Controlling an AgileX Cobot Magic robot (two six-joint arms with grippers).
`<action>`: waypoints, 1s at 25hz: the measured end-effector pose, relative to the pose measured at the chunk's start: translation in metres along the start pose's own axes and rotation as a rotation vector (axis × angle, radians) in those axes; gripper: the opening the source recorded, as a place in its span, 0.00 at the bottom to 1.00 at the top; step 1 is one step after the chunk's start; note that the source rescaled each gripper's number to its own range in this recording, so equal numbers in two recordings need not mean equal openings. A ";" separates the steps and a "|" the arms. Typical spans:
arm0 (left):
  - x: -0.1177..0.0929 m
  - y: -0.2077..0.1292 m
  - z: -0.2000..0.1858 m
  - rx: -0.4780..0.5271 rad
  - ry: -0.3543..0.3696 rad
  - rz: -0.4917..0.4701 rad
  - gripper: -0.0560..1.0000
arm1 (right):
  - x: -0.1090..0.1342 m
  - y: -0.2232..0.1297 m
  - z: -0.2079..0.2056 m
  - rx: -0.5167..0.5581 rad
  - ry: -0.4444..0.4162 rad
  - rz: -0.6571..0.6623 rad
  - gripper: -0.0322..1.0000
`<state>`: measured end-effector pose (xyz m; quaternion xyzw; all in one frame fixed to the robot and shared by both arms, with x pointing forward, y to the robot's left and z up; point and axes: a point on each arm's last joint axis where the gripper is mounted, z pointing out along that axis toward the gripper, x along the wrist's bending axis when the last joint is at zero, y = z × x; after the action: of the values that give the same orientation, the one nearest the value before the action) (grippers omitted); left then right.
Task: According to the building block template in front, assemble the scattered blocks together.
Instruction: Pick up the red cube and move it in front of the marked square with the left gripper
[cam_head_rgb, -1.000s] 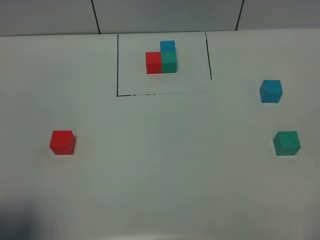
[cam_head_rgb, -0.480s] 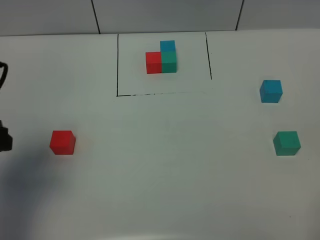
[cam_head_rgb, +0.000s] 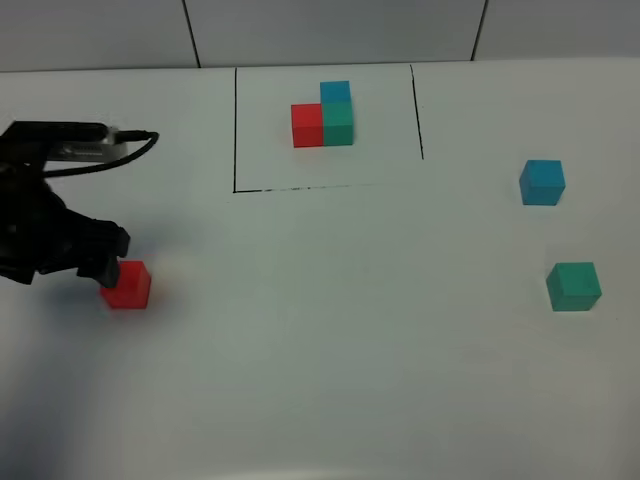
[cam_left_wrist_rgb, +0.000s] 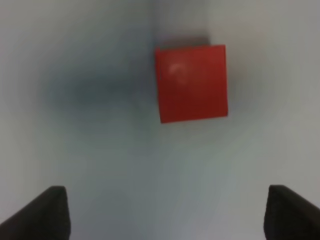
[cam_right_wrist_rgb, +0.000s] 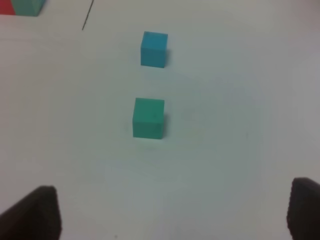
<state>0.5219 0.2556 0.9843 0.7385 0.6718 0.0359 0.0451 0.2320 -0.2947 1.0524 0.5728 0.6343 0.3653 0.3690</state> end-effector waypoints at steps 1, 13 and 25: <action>-0.001 0.004 0.008 0.013 0.001 -0.011 0.91 | 0.000 0.000 0.000 0.000 -0.001 0.002 0.83; -0.003 0.026 0.071 0.025 -0.007 -0.029 0.91 | -0.001 0.000 0.000 0.001 -0.007 0.005 0.80; -0.003 0.026 0.088 0.062 -0.004 -0.029 0.30 | -0.001 0.000 0.000 0.001 -0.009 0.007 0.79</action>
<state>0.5577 0.2485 0.9004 0.7297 0.6832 0.0131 0.0242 0.2320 -0.2955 1.0523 0.5767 0.6309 0.3639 0.3702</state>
